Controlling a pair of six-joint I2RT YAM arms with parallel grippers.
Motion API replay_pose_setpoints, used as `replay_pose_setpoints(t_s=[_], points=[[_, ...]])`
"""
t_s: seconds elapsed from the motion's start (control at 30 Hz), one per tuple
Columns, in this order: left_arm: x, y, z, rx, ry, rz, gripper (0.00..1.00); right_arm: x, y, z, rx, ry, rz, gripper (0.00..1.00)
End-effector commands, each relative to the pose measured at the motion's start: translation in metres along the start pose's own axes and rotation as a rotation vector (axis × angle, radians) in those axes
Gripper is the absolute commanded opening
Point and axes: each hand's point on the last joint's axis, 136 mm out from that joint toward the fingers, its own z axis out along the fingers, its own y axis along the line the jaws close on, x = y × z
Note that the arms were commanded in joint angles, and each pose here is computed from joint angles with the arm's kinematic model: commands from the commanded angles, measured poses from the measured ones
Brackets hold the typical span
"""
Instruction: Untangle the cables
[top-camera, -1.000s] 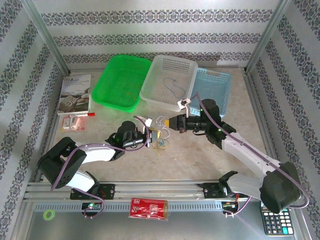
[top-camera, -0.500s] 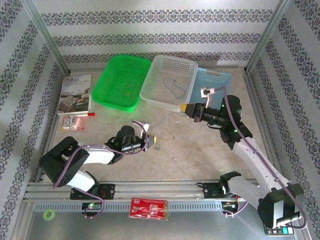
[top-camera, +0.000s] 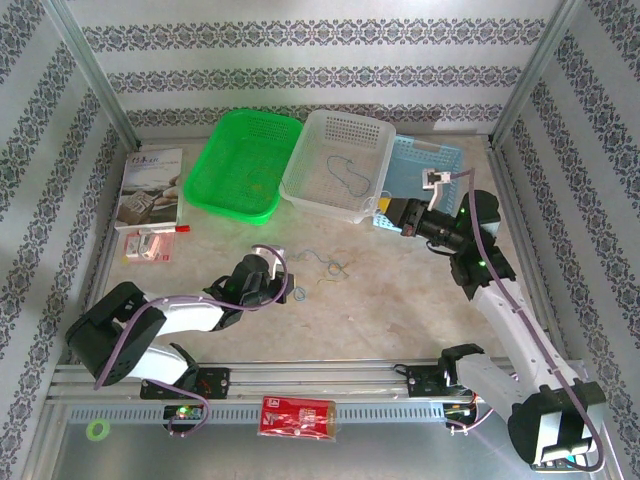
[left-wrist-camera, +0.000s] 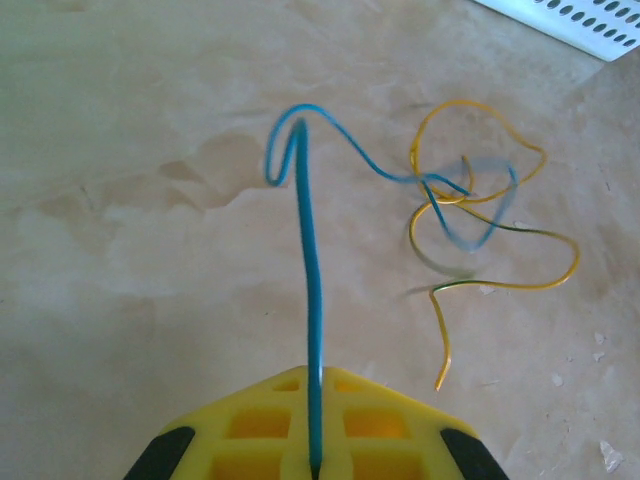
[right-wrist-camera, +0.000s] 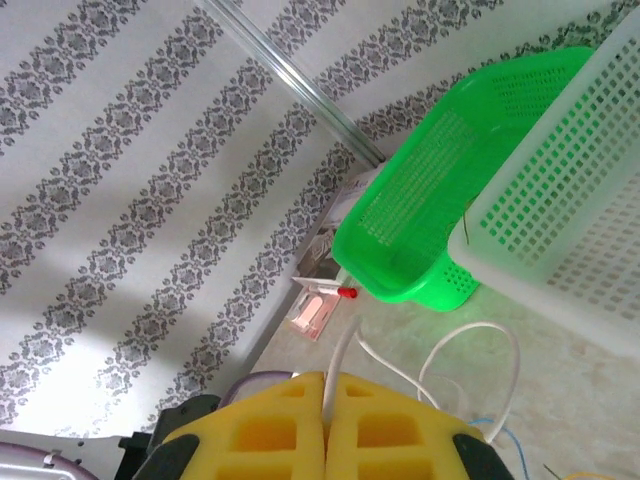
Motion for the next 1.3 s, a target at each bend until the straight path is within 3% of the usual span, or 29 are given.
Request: replay_pose_setpoints(t_s=[0.0, 0.07, 0.27, 0.47, 0.8, 1.13, 1.27], points=[[0.005, 0.007, -0.006, -0.027, 0.008, -0.027, 0.0, -0.009, 0.014, -0.003, -0.041, -0.023, -0.023, 0.0], [0.0, 0.001, -0.01, 0.005, -0.005, -0.027, 0.0, -0.008, 0.014, -0.003, -0.044, -0.019, -0.019, 0.0], [-0.024, -0.02, -0.03, 0.068, -0.068, -0.013, 0.51, -0.004, 0.012, -0.004, -0.038, -0.025, -0.009, 0.0], [-0.053, -0.038, -0.059, 0.093, -0.13, 0.012, 0.71, 0.003, 0.011, -0.001, -0.043, -0.024, 0.009, 0.0], [-0.095, -0.092, -0.09, 0.332, -0.248, -0.021, 0.82, 0.016, 0.018, 0.016, -0.071, -0.024, 0.047, 0.0], [-0.152, -0.114, -0.114, 0.591, -0.428, -0.49, 0.82, 0.023, 0.017, 0.028, -0.045, -0.083, 0.044, 0.0], [-0.165, -0.124, -0.122, 0.652, -0.422, -0.595, 0.82, 0.029, 0.007, 0.03, -0.001, -0.109, 0.029, 0.0]])
